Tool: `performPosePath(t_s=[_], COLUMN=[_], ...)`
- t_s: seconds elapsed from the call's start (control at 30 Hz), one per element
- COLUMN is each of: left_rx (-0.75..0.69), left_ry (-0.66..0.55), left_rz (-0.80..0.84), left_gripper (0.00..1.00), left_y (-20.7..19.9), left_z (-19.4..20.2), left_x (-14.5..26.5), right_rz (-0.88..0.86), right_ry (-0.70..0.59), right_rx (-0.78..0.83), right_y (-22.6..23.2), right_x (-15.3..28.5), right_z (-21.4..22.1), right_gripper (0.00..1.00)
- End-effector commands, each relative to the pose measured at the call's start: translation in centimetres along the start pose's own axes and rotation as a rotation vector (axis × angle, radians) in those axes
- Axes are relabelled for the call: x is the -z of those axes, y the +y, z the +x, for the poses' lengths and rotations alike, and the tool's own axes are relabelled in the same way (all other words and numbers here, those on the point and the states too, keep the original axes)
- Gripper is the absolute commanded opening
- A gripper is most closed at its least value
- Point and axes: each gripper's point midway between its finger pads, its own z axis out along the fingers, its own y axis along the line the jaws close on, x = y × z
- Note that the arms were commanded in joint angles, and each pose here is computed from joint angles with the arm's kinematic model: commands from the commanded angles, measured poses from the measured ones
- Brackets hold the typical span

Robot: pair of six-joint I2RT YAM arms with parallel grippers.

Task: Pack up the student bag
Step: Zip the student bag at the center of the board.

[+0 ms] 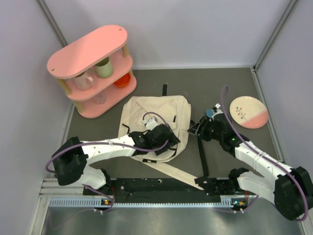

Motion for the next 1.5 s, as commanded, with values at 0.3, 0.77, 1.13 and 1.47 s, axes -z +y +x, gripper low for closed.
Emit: performPosePath(t_s=[0.3, 0.77, 1.13, 1.47], left_rx=[0.204, 0.288, 0.282, 0.102], left_ry=[0.070, 0.026, 0.027, 0.020], left_rz=[-0.049, -0.111, -0.141, -0.068], left_gripper=[0.62, 0.33, 0.06, 0.00], left_y=[1.6, 4.2, 4.6, 2.0], left_z=[2.1, 0.9, 1.0, 0.0], left_x=[-3.3, -4.6, -5.5, -4.8], right_rz=[-0.032, -0.033, -0.035, -0.098], right_ry=[-0.046, -0.044, -0.048, 0.024], right_rx=[0.011, 0.005, 0.001, -0.016], right_y=[0.9, 1.0, 1.1, 2.1], right_x=[0.4, 0.5, 0.6, 1.6], right_z=[-1.3, -1.2, -1.3, 0.5], right_gripper=[0.47, 0.47, 0.47, 0.50])
